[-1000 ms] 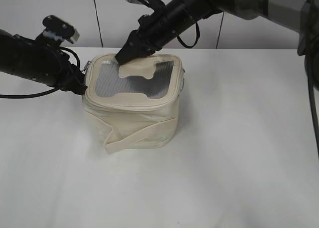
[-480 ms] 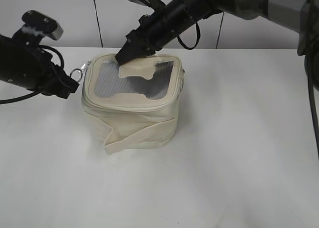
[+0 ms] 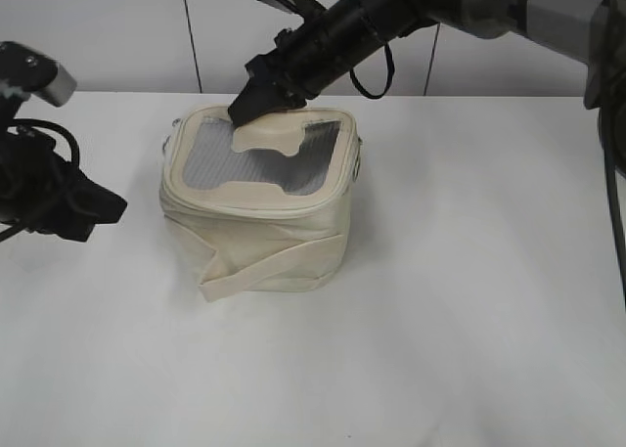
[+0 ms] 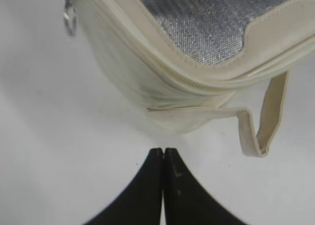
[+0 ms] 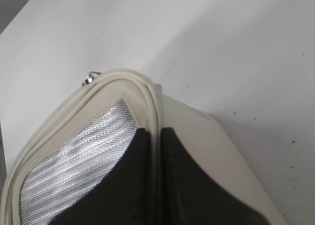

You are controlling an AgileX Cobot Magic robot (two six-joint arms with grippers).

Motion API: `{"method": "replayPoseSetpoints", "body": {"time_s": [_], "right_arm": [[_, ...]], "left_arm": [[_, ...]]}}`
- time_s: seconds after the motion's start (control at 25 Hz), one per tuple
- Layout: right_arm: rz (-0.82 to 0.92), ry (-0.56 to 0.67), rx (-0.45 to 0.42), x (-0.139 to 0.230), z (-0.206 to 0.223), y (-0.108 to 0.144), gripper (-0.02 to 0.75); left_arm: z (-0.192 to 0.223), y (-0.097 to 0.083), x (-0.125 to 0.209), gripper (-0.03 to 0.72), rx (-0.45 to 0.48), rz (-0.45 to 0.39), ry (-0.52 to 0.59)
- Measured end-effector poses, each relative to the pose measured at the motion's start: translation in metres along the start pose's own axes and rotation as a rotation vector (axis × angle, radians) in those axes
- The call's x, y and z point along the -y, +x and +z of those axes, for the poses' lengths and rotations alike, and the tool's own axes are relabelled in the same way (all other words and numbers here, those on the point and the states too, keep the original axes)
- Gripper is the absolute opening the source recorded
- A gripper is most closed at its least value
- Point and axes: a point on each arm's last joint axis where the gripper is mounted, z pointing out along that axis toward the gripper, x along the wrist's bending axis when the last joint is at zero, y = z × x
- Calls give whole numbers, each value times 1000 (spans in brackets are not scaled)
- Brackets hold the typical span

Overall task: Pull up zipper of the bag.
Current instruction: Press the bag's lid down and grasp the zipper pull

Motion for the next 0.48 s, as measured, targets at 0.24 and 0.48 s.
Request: {"method": "replayPoseSetpoints", "body": {"time_s": [0.24, 0.48], "right_arm": [[2, 0, 0, 0, 0, 0, 46], [1, 0, 0, 0, 0, 0, 46]], "left_arm": [[0, 15, -7, 148, -162, -15, -74], [29, 33, -12, 498, -191, -32, -28]]}}
